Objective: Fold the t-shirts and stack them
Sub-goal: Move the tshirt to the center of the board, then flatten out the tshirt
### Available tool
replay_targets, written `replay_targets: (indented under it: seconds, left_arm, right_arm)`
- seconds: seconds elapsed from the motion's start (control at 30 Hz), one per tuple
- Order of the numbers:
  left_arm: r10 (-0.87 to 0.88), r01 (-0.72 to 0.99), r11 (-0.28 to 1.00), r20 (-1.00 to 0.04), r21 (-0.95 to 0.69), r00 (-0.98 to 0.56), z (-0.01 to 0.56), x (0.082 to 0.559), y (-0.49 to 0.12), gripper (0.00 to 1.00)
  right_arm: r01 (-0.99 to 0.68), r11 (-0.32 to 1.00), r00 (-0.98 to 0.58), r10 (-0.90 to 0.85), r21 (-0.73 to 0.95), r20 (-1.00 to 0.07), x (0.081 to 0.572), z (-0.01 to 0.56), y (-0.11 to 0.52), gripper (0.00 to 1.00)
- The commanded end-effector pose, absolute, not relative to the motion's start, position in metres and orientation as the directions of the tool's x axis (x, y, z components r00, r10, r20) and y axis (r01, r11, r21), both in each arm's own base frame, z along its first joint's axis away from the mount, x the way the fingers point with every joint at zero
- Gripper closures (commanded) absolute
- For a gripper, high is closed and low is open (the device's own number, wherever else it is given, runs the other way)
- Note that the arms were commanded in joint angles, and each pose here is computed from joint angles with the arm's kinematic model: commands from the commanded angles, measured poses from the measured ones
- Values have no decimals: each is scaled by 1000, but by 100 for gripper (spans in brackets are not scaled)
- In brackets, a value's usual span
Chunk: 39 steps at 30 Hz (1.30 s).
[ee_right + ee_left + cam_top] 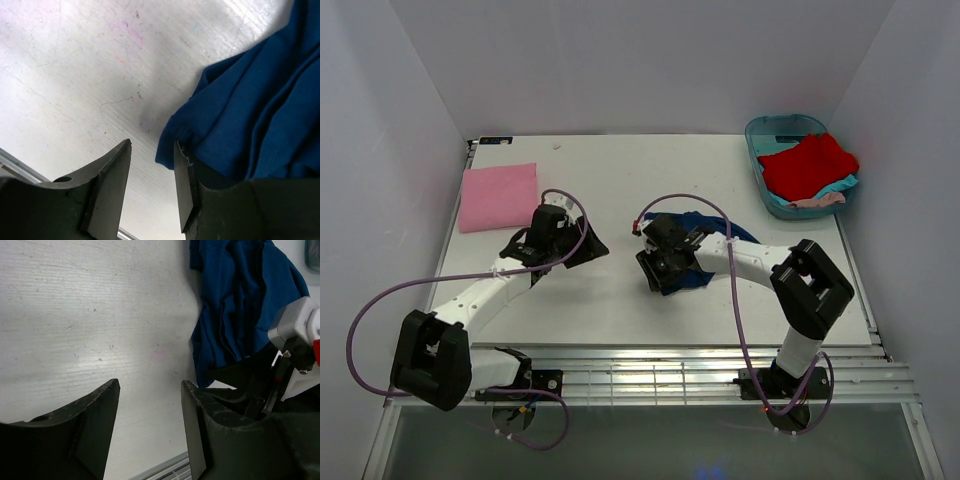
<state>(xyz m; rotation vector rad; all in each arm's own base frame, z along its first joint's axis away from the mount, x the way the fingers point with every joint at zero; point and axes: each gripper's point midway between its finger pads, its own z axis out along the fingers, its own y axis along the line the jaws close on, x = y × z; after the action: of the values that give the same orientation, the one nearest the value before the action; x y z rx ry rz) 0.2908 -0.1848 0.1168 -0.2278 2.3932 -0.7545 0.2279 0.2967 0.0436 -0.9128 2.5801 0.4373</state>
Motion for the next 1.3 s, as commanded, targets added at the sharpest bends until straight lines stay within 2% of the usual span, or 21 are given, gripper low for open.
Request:
replay_targets:
  seconds: [0.0, 0.4, 0.7, 0.9, 0.93, 0.97, 1.07, 1.17, 1.2, 1.27]
  left_arm:
    - [-332, 33, 818, -518, -574, -789, 122, 285, -184, 37]
    - [-343, 19, 813, -505, -581, -792, 119, 275, -181, 37]
    - [-349, 18, 812, -512, -583, -785, 122, 271, -178, 38]
    - [-350, 15, 816, -515, -578, -783, 121, 269, -176, 37]
    - [-353, 11, 816, -514, -578, -782, 120, 269, -175, 38]
    - [-355, 10, 816, -513, -579, -782, 120, 268, -175, 37]
    - [-355, 13, 814, -515, -581, -780, 122, 268, -175, 38]
    - [-355, 15, 816, -521, -578, -777, 123, 270, -175, 37]
    - [-356, 13, 816, -520, -578, -776, 123, 271, -175, 38]
    - [-362, 8, 815, -519, -580, -774, 122, 271, -175, 38]
  right_arm:
    - [-646, 753, -695, -513, 124, -505, 250, 55, 307, 54]
    - [-620, 785, -649, -513, -2, -562, 274, 70, 301, 54]
    - [-623, 781, -661, -548, -33, -513, 276, 42, 300, 56]
    - [-632, 774, -666, -568, -39, -484, 269, 31, 294, 79]
    - [-629, 776, -664, -566, -45, -488, 270, 34, 293, 87]
    - [-629, 776, -662, -568, -51, -490, 270, 37, 293, 90]
    - [-630, 774, -643, -566, -63, -516, 277, 67, 299, 92]
    - [-625, 778, -573, -515, -66, -637, 300, 151, 327, 92]
    - [-622, 781, -509, -467, -67, -723, 309, 212, 342, 92]
    - [-636, 768, -420, -426, -75, -801, 310, 279, 355, 92]
